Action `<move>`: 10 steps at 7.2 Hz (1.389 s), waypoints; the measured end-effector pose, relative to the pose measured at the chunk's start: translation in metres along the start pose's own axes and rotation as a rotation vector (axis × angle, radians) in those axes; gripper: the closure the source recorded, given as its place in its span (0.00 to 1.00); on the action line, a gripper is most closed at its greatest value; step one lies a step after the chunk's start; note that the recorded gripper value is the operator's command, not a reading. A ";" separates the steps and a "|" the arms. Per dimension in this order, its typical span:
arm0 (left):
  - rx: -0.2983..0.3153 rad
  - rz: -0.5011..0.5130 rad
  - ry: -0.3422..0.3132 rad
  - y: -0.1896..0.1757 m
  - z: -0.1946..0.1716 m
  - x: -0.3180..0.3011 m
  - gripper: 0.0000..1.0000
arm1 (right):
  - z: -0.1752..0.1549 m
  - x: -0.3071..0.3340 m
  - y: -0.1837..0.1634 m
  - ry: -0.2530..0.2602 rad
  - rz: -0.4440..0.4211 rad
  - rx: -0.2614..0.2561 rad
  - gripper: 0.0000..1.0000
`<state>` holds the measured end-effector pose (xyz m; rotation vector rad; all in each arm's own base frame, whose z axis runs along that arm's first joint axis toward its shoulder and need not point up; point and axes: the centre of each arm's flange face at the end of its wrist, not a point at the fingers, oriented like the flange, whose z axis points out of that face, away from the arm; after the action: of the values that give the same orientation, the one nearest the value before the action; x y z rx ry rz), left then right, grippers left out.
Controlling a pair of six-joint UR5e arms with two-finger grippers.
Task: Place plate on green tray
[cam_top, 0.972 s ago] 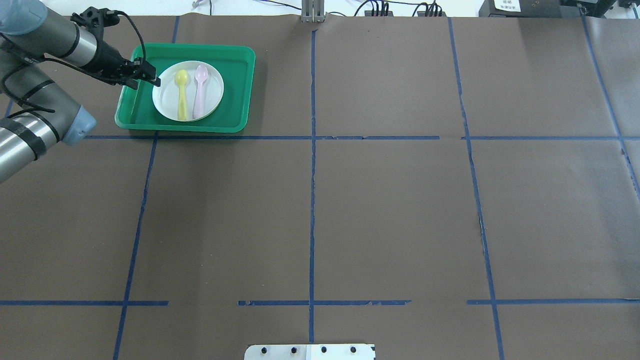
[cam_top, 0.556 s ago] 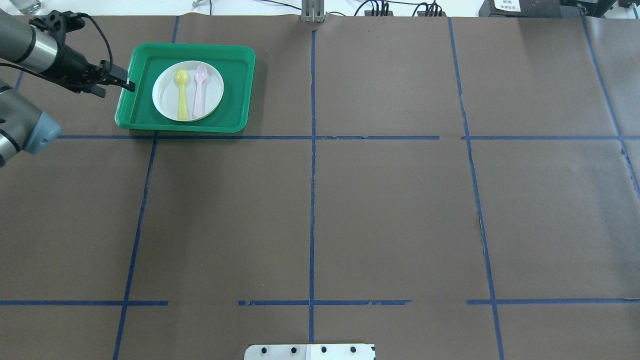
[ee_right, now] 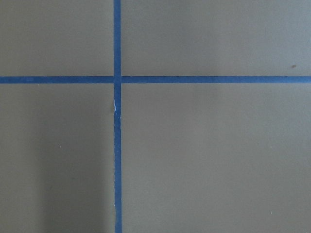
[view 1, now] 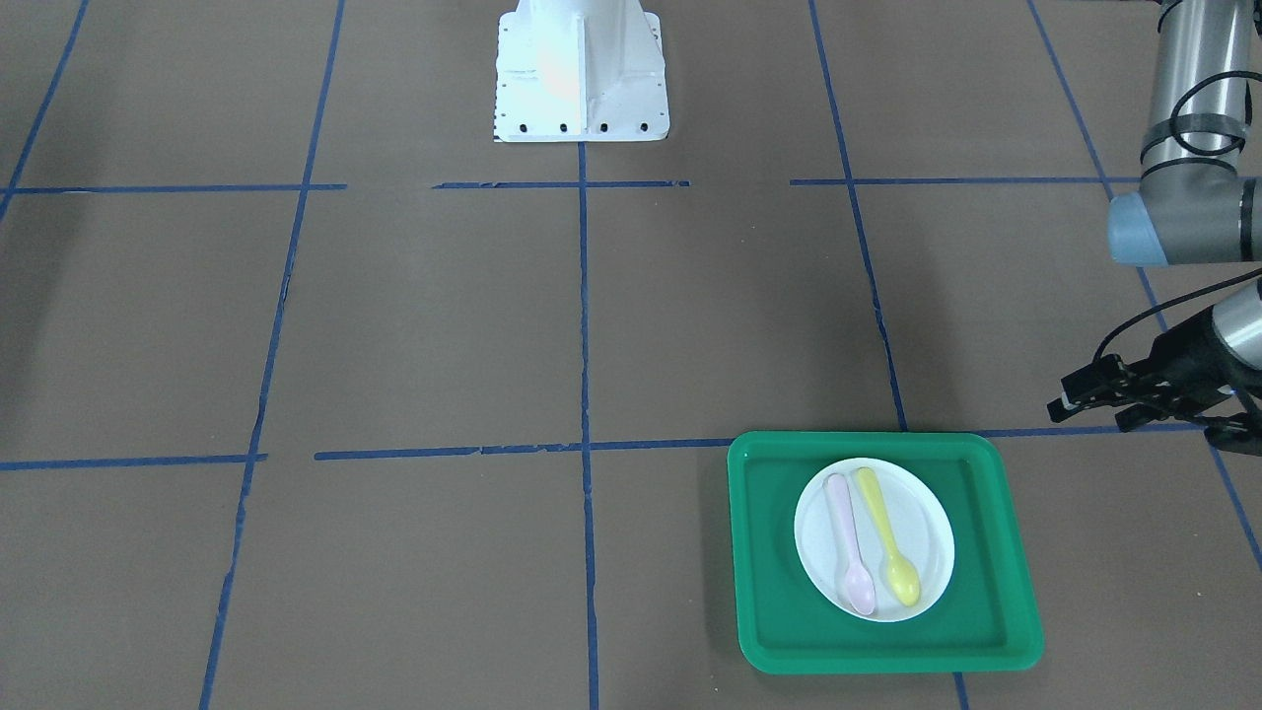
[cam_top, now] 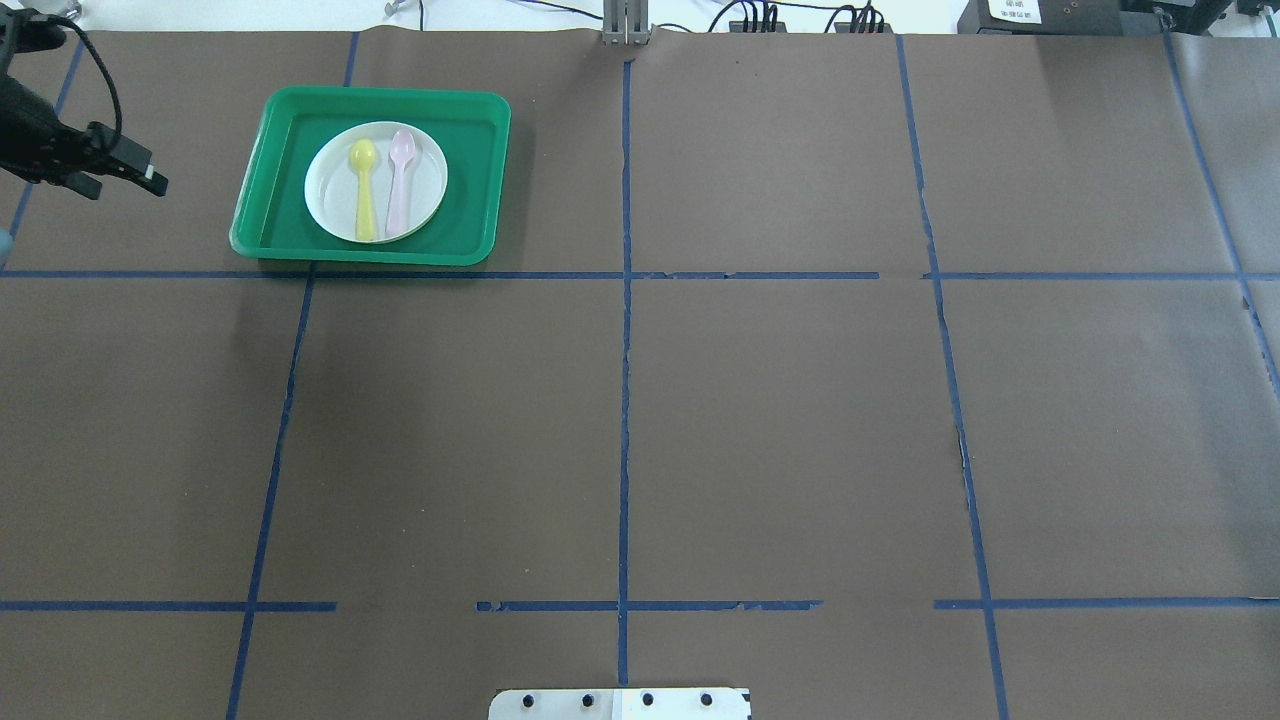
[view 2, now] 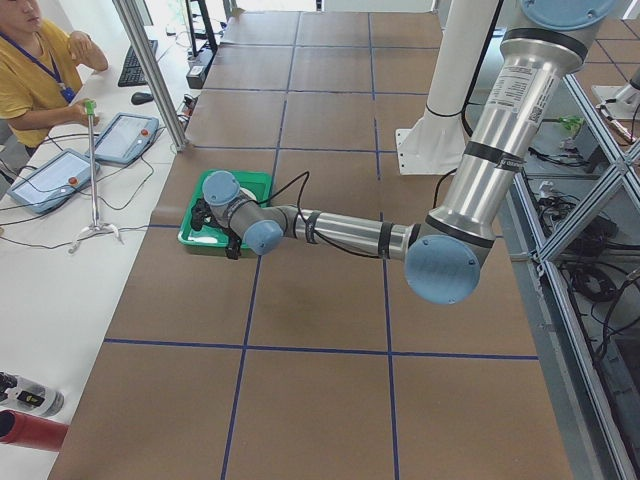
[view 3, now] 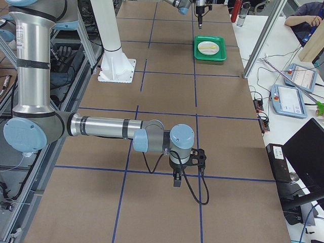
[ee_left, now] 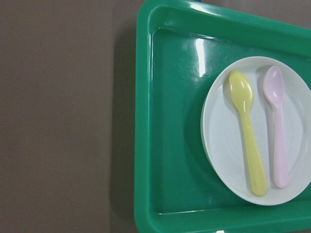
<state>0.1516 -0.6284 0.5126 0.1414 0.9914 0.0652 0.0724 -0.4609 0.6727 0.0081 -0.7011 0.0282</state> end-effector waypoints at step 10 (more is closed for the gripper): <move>-0.090 -0.056 -0.165 0.218 -0.094 -0.210 0.00 | 0.000 0.000 0.000 0.000 -0.001 -0.001 0.00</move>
<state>-0.0400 -0.4299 0.6688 0.0360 0.8258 0.0462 0.0724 -0.4606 0.6733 0.0073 -0.7011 0.0273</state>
